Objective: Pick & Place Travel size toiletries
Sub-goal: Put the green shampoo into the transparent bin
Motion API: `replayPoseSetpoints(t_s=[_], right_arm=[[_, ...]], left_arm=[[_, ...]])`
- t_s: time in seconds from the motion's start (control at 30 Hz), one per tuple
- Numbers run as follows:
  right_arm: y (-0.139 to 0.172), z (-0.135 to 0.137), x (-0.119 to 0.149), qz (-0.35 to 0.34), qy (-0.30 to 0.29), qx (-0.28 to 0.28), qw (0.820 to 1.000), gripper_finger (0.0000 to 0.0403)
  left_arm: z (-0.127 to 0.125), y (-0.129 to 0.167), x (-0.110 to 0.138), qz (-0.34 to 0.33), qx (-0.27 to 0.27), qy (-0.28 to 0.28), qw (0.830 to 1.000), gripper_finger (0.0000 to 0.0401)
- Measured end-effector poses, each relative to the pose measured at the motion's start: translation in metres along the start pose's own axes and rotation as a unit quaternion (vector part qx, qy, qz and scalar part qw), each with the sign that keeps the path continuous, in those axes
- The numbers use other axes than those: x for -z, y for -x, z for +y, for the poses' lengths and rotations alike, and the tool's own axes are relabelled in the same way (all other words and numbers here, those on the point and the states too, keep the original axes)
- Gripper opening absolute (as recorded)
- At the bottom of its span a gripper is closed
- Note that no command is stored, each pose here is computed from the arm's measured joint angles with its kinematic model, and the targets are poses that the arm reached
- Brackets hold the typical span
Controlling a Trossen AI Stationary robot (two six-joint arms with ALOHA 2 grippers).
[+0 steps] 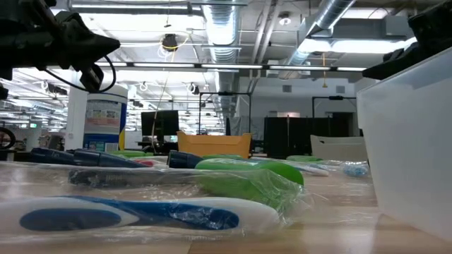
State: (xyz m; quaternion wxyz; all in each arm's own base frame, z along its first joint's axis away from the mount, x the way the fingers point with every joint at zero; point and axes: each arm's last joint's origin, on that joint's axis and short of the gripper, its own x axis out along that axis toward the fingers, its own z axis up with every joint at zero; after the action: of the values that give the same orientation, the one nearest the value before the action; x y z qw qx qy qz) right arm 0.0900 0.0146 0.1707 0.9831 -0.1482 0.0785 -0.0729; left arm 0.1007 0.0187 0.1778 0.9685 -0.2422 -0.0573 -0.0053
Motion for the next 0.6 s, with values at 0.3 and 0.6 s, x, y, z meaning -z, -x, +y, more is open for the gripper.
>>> replayPoseSetpoints(t_s=[0.3, 0.6], right_arm=[[0.0, 0.0, -0.003, -0.013, -0.06, -0.003, 0.998, 0.0], [0.001, -0.003, -0.015, -0.072, -0.413, -0.023, 0.908, 0.0]], left_arm=[[-0.002, 0.0, -0.004, -0.018, 0.013, 0.043, 0.999, 0.0001], [-0.003, 0.0, -0.005, -0.024, 0.015, 0.042, 0.999, 0.0001]])
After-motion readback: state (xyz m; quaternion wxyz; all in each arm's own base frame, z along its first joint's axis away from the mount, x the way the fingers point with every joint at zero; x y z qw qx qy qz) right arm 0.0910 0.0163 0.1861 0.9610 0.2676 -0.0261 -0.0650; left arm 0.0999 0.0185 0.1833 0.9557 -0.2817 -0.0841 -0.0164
